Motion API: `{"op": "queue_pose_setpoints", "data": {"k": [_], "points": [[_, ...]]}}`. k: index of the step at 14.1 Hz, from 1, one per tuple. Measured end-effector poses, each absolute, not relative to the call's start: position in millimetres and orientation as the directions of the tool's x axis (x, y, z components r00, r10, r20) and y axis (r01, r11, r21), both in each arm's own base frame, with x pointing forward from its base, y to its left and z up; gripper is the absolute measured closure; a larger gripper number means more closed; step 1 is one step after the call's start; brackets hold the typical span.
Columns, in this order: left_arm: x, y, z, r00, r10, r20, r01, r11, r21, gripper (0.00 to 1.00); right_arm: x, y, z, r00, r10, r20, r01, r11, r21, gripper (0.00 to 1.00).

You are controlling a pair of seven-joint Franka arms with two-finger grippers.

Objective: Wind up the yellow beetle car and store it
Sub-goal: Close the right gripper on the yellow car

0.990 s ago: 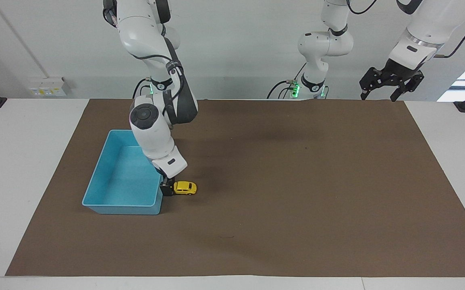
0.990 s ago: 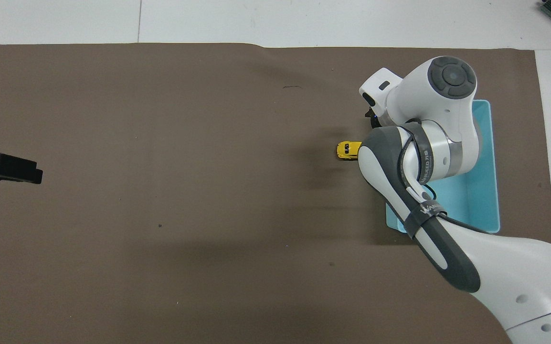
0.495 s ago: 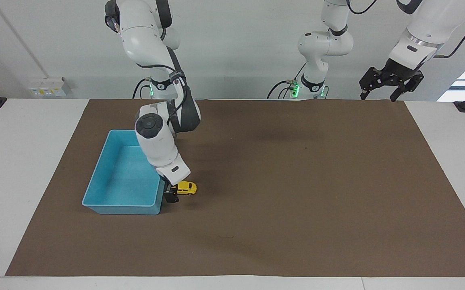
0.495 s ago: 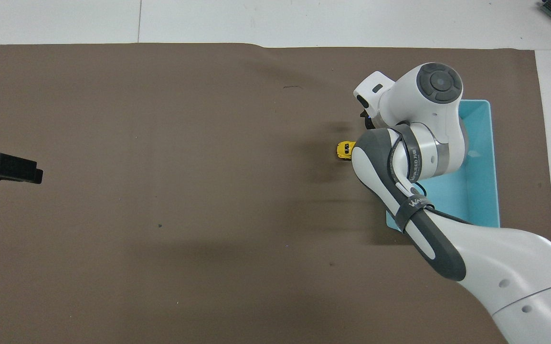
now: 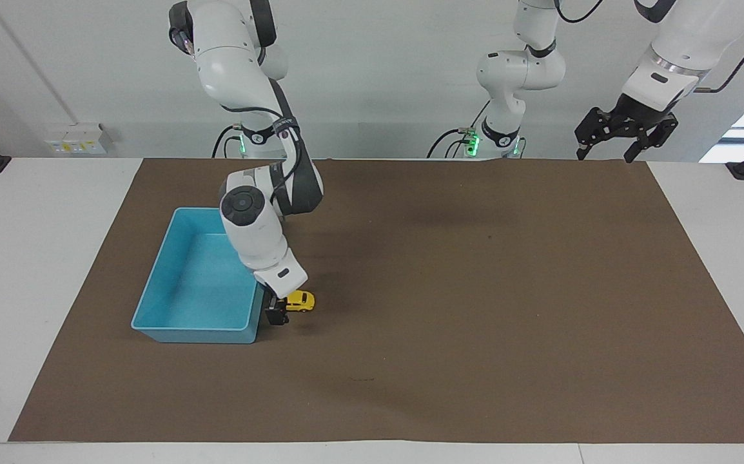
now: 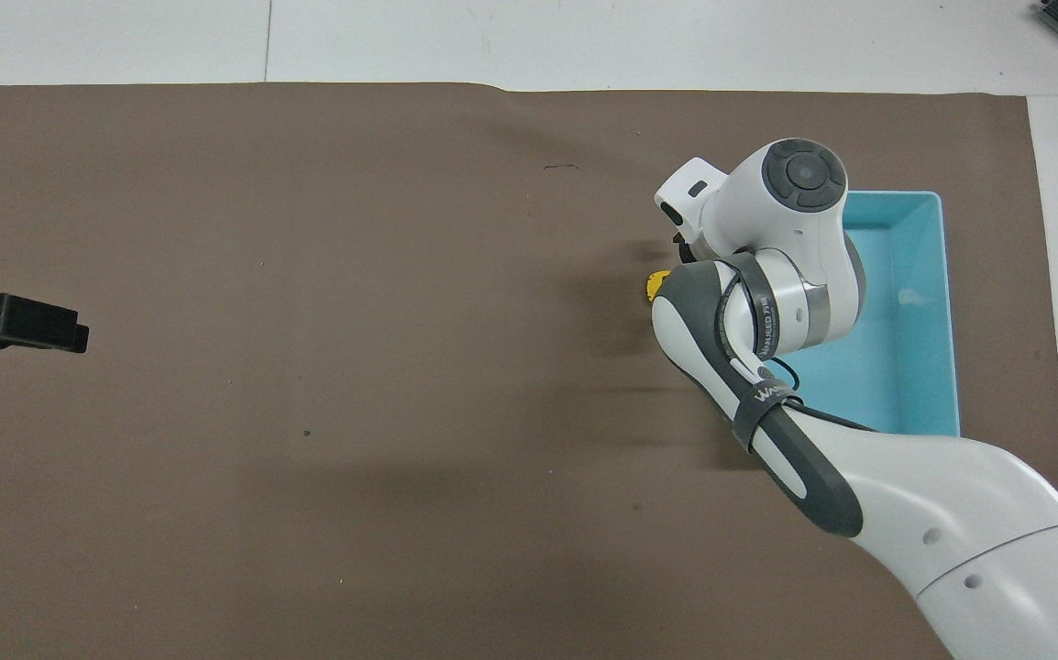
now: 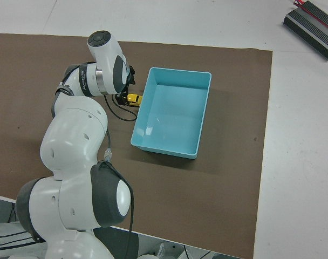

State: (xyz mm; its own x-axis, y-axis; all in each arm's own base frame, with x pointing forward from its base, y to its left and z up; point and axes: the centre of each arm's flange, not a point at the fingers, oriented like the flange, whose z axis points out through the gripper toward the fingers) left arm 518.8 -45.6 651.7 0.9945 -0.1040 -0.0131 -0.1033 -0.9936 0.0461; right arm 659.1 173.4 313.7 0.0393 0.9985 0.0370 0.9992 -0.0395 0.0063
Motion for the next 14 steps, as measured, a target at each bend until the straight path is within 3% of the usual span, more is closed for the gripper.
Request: {"op": "queue_pose_setpoints", "data": {"k": [5,7,11,13,14], "points": [[519.1,-42.0,651.7,0.995,-0.101,-0.013,-0.100,-0.994,0.047,0.00,655.3,171.0,303.3,0.042,0.998,0.035,0.999,-0.042,0.004,0.09],[519.0,-41.7,651.7,0.995,-0.102,-0.014,-0.102,-0.994,0.047,0.00,654.5,171.0,301.6,0.042,0.999,0.035,0.999,-0.042,0.003,0.21],[519.1,-39.0,651.7,0.989,-0.145,-0.012,-0.145,-0.988,0.046,0.00,654.1,171.6,301.2,0.041,0.999,0.035,0.999,-0.041,0.003,0.32],[519.3,-36.6,652.1,0.989,-0.150,-0.011,-0.149,-0.988,0.047,0.00,653.9,172.4,301.9,0.040,0.999,0.035,0.999,-0.040,0.002,0.54],[519.3,-36.1,652.4,0.989,-0.151,-0.010,-0.150,-0.988,0.047,0.00,653.8,172.7,302.4,0.039,0.999,0.036,0.999,-0.039,0.003,0.55]]}}
